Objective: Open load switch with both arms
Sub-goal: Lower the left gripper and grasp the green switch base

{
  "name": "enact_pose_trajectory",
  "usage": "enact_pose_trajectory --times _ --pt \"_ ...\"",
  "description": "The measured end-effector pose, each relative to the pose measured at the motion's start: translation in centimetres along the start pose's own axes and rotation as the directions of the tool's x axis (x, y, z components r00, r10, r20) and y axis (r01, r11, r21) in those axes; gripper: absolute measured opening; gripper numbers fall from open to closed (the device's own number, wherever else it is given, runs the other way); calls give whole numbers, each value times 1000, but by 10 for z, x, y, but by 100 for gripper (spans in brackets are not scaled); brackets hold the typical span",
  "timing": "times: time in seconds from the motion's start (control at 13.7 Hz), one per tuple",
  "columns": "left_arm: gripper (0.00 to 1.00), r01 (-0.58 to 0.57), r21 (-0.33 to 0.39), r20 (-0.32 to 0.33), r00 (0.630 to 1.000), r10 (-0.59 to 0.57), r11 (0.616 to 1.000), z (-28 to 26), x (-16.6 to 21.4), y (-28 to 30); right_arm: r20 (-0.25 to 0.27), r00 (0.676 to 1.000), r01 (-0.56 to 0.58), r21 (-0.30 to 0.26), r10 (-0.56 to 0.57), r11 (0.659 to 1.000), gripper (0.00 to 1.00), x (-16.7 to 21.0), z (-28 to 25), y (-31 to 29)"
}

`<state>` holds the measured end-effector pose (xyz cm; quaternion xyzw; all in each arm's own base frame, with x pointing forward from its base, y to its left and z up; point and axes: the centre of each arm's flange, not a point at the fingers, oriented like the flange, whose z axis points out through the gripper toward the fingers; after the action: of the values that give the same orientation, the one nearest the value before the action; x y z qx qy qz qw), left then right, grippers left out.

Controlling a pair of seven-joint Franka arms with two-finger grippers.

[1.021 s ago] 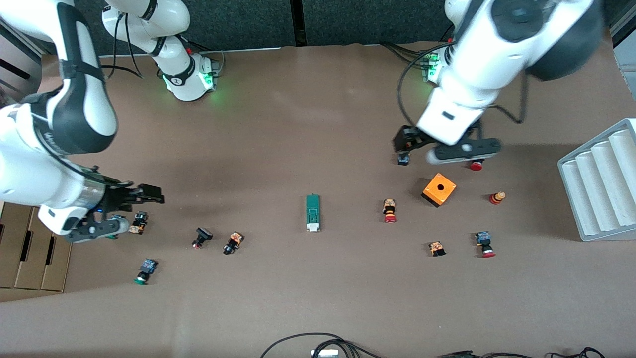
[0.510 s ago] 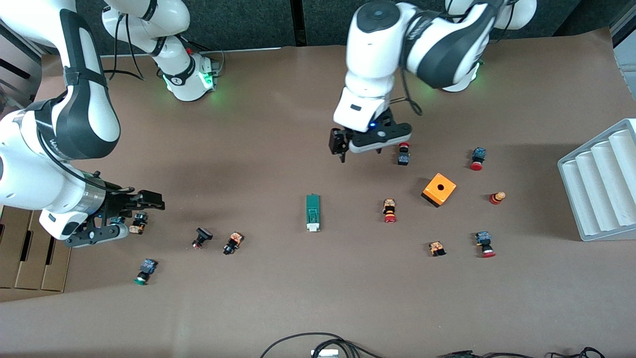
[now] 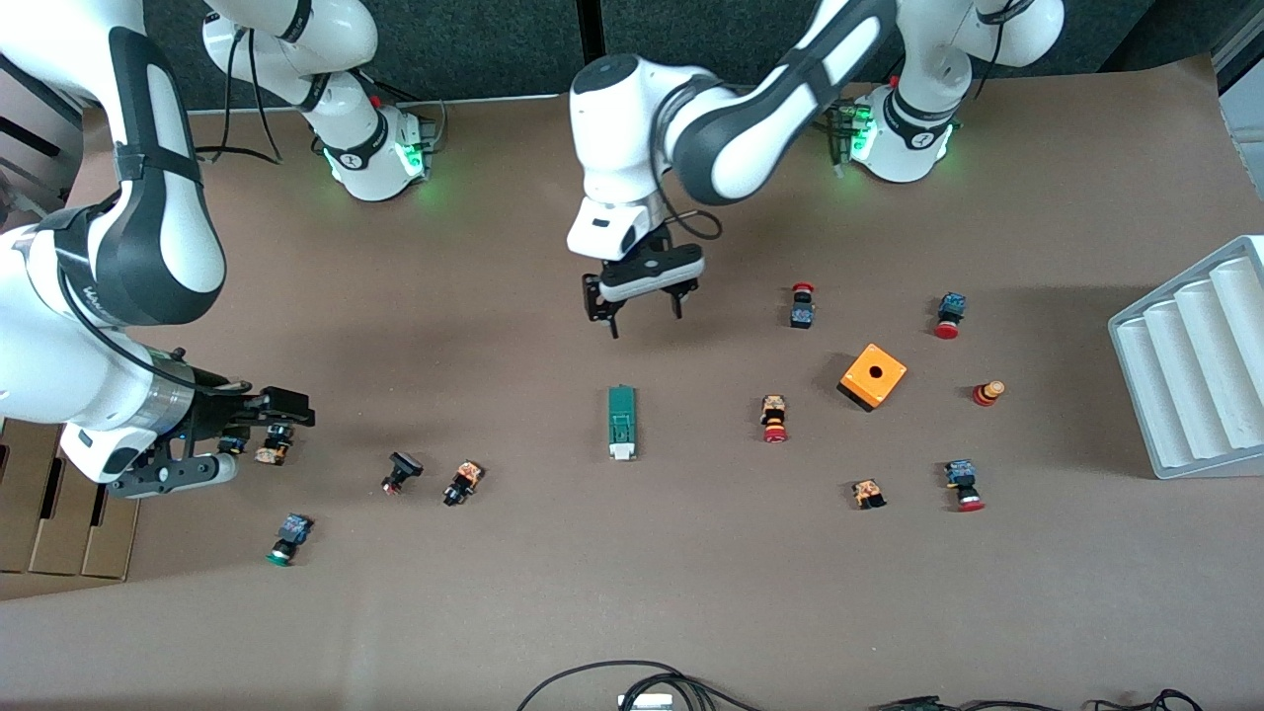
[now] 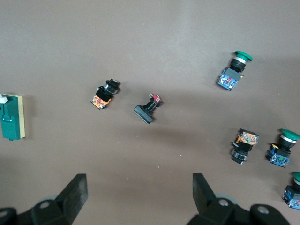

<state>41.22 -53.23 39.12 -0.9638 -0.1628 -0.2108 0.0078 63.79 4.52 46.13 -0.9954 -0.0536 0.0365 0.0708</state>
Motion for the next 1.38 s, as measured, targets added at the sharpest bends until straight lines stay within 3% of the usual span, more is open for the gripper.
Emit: enact_pose_trajectory --times 0.36,0.51,0.87,1.17,1.38 --pt "99 5 -45 -164 986 -13 999 59 -70 20 -2 1000 16 1 -16 1000 100 -1 -5 -11" --pt "99 -48 -55 -245 969 33 997 83 -96 19 11 1000 21 5 -21 1000 100 -7 -16 -14" --pt "96 -185 -45 -356 921 157 982 136 -122 12 15 998 55 6 -56 998 100 -12 -29 -36" --pt "95 -170 -142 -476 875 83 975 199 -154 -2 20 998 53 6 -53 999 100 -11 -26 -34" --pt "95 -127 -141 -529 848 34 982 223 -181 -11 21 998 53 6 -53 999 100 -11 -26 -34"
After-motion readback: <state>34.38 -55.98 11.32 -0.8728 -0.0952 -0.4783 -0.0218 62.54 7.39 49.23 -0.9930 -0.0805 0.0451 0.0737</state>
